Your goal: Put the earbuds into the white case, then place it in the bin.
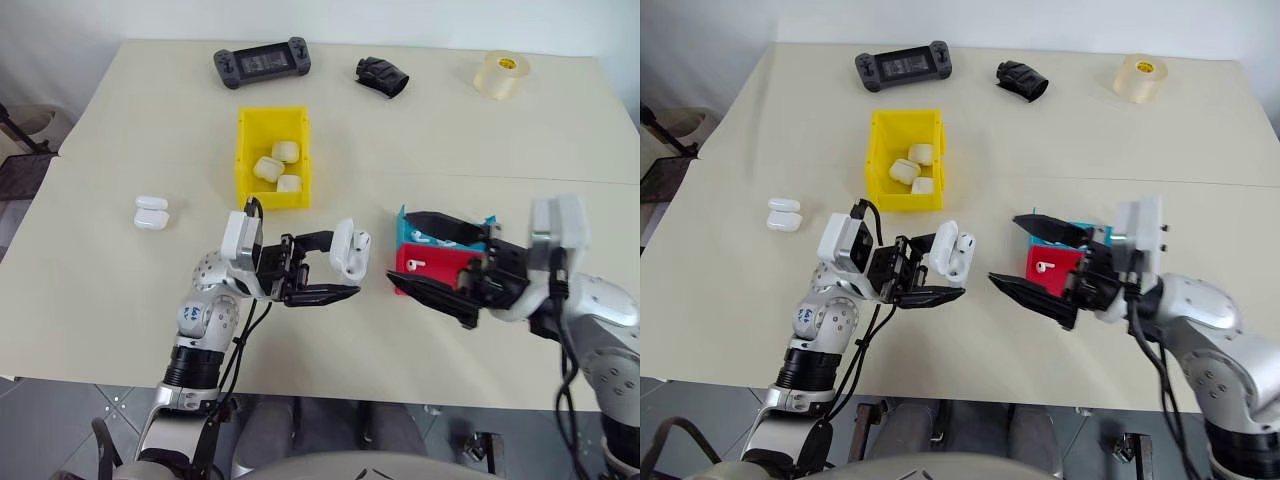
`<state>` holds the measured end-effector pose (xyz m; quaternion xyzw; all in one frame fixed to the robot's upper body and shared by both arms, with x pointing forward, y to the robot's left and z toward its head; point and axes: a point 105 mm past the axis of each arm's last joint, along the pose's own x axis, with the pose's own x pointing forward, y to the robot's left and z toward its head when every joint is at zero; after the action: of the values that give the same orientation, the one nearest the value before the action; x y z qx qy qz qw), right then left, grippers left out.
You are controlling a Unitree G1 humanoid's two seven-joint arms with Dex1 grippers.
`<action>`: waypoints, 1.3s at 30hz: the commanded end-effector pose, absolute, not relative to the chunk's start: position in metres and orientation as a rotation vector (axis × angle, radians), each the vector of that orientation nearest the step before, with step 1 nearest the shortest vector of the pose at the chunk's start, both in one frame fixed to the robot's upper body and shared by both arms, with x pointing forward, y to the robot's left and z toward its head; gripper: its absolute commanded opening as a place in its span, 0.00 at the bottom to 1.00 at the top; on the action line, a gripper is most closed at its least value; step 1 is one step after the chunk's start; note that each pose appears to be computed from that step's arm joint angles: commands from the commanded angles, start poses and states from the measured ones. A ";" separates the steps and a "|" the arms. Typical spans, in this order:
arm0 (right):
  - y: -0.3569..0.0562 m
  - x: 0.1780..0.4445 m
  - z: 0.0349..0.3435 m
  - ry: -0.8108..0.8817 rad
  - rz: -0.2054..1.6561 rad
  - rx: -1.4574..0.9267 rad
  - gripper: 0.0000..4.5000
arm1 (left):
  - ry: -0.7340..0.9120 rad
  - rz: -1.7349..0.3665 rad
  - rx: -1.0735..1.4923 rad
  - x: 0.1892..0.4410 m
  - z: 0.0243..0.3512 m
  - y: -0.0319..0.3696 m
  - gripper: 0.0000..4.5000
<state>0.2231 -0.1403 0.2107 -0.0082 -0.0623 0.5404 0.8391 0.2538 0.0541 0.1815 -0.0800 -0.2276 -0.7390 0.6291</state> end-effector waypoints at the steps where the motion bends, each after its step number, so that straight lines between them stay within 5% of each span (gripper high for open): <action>1: -0.175 0.218 0.204 -0.113 1.060 -0.147 1.00 | -0.523 -1.711 -0.121 0.248 0.175 0.060 0.61; 6: -0.245 0.209 0.171 0.033 0.867 -0.250 1.00 | -0.499 -1.694 -0.073 0.245 0.163 0.066 0.61; 12: -0.272 0.220 0.163 0.088 0.797 -0.323 1.00 | -0.499 -1.675 -0.071 0.239 0.159 0.062 0.61; 30: -0.213 0.358 0.198 0.466 0.866 -0.561 1.00 | -0.504 -1.595 -0.083 0.231 0.161 0.055 0.61; 39: -0.205 0.394 0.190 0.581 0.902 -0.707 1.00 | -0.513 -1.563 -0.076 0.230 0.164 0.053 0.61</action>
<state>0.3914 -0.1989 0.1816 -0.3141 0.2735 0.4234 0.8045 0.2358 0.0537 0.1574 -0.0454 -0.2102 -0.6982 0.6828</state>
